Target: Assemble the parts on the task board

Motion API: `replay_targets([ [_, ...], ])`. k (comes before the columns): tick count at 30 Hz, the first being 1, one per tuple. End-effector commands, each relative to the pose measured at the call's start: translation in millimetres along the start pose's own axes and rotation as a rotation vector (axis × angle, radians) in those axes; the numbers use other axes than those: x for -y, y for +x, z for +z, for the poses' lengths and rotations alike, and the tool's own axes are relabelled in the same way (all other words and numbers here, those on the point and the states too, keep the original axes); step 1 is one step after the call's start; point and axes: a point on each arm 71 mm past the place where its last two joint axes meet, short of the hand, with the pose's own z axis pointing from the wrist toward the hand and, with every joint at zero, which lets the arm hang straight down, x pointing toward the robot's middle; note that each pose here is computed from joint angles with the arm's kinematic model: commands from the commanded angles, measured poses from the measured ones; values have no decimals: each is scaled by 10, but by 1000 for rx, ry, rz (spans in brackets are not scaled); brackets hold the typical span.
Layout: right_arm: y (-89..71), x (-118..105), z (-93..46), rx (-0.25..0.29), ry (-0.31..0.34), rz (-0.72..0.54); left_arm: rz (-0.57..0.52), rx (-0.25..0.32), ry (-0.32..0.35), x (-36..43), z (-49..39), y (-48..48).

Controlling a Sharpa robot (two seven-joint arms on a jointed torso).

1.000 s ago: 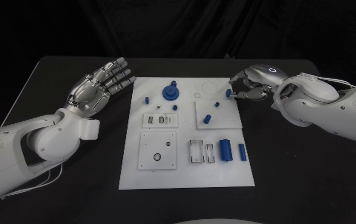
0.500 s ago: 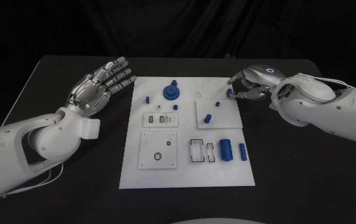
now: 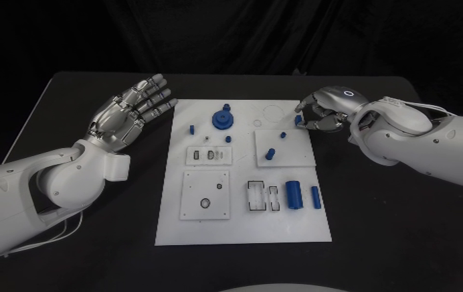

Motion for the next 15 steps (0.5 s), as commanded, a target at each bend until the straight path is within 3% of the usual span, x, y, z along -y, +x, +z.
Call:
replay_targets([
  [1,8,23,2,5,29,-1,-13,-16,18,4,-1,13],
  [15,27,33,23,-3,40,-11,-16,-17,14,-10,-4,6],
])
